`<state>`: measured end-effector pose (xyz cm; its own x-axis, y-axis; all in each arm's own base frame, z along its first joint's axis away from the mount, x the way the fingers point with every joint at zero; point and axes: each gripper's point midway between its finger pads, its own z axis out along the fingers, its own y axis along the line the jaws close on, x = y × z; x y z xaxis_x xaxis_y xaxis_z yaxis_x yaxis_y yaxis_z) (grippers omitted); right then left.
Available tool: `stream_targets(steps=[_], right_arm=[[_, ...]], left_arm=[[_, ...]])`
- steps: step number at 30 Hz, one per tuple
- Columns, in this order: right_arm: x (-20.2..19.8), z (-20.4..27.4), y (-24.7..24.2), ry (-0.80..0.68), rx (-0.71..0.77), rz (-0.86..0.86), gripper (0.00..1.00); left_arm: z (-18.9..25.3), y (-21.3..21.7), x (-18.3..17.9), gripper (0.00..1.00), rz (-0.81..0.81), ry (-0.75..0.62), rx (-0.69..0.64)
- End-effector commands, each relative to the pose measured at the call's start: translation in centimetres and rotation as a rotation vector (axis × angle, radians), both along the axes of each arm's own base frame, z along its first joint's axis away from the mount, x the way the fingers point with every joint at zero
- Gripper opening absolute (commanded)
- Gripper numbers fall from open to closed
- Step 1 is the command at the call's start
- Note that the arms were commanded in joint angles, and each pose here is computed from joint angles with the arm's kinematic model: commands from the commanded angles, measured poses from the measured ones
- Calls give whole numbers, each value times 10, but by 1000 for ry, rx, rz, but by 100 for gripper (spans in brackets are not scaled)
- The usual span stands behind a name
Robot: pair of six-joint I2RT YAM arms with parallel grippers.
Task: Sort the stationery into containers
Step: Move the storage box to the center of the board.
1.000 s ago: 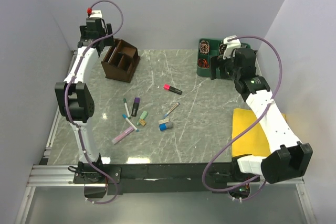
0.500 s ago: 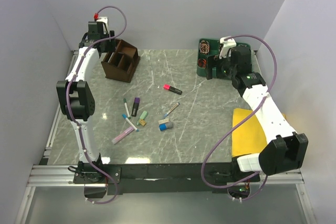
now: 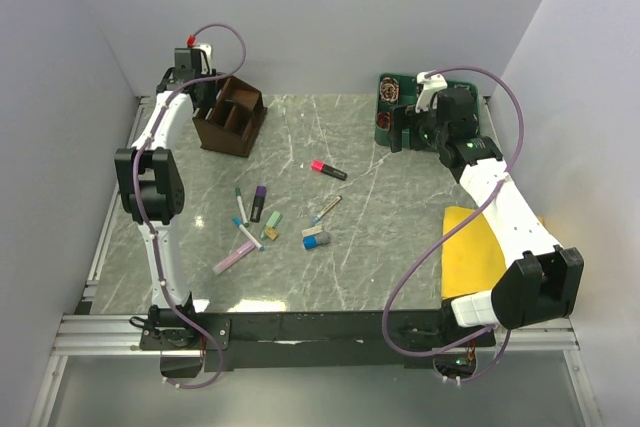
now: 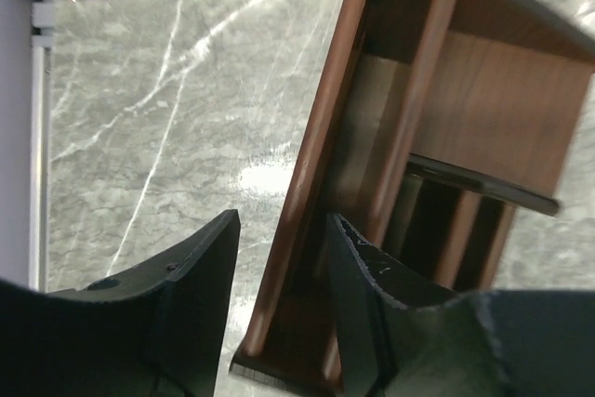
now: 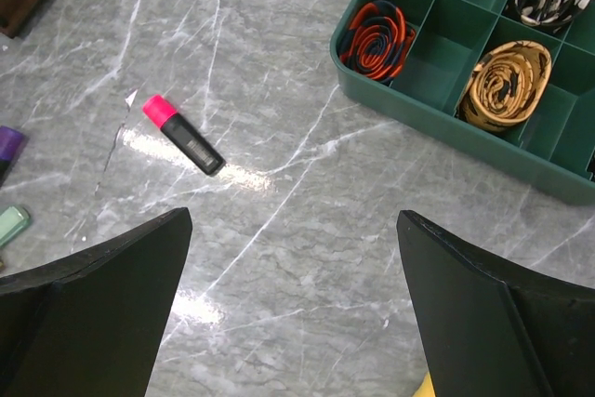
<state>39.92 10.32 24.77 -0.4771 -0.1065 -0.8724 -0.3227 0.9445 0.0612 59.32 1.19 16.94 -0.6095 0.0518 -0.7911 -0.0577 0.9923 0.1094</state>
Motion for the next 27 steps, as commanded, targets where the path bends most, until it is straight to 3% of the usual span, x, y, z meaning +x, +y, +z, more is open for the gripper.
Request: stream_targets(steps=[1, 5, 9, 15, 22, 27], right_arm=[[6, 18, 3, -55, 16, 1, 100], [6, 16, 1, -52, 11, -5, 100], [6, 17, 1, -55, 10, -8, 100], [10, 12, 1, -40, 3, -6, 100], [11, 6, -1, -29, -23, -3, 100], [10, 0, -3, -22, -45, 1, 100]], left_arm=[[3, 9, 10, 48, 7, -9, 33], [-3, 13, 13, 42, 14, -2, 31], [-6, 10, 16, 25, -13, 3, 22], [-8, -6, 10, 11, -140, 24, 8], [-13, -34, -3, 7, -397, 33, 16], [-19, -63, -14, 7, -613, 10, 115]])
